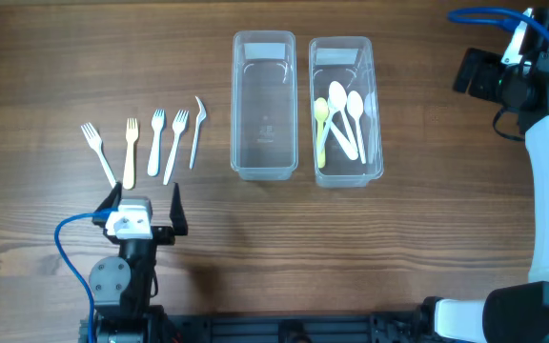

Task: Pack container
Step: 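Withdraw the right gripper to the right side of the table, then move the left gripper to the thin bent white fork and grasp it, then carry the bent fork into the left container and release it, then move the left gripper back and grasp a white fork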

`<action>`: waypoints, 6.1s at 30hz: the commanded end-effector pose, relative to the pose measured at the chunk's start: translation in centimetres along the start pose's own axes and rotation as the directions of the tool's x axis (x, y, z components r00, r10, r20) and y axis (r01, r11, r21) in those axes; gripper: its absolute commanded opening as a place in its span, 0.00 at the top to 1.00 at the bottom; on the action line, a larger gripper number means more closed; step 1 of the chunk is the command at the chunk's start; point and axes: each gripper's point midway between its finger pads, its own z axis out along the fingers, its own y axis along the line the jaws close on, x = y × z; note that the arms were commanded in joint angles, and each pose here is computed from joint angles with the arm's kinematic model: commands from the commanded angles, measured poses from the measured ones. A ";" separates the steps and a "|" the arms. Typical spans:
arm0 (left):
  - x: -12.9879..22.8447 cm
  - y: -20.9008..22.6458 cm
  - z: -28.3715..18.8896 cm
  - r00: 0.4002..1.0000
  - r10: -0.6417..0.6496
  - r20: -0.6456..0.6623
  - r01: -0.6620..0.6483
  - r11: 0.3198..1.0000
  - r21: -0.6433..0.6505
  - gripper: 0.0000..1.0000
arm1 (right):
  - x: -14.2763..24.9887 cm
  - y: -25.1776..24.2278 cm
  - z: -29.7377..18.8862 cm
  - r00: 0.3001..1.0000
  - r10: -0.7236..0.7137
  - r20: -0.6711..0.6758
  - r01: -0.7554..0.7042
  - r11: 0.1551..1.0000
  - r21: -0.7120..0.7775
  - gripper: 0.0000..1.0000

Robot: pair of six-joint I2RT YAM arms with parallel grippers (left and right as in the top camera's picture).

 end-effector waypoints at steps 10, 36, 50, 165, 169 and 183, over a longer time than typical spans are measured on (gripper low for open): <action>-3.3 -5.9 -1.6 0.992 -0.122 0.033 0.103 0.929 0.355 0.00 | 0.0 -0.3 0.2 1.000 -0.006 -0.002 0.006 1.000 0.015 0.00; -5.5 -3.4 11.0 0.541 -0.184 -0.821 0.337 0.942 0.010 0.00 | 0.0 -0.3 0.2 1.000 -0.006 -0.002 0.006 1.000 0.015 0.00; 2.3 -5.0 13.7 0.410 -0.001 -0.912 0.265 0.957 0.118 0.46 | 0.0 -0.3 0.2 1.000 -0.006 -0.002 0.006 1.000 0.015 0.00; 4.0 -18.8 19.5 0.539 -0.011 -0.842 0.219 0.967 0.127 0.63 | 0.0 -0.3 0.2 1.000 -0.006 -0.002 0.006 1.000 0.015 0.00; 2.0 -17.5 19.7 0.577 -0.031 -0.816 0.210 0.971 0.112 0.68 | 0.0 -0.3 0.2 1.000 -0.006 -0.002 0.006 1.000 0.015 0.00; -6.2 -8.4 14.9 0.659 0.009 -0.752 0.010 1.000 0.020 0.66 | 0.0 -0.3 0.2 1.000 -0.006 -0.002 0.006 1.000 0.015 0.00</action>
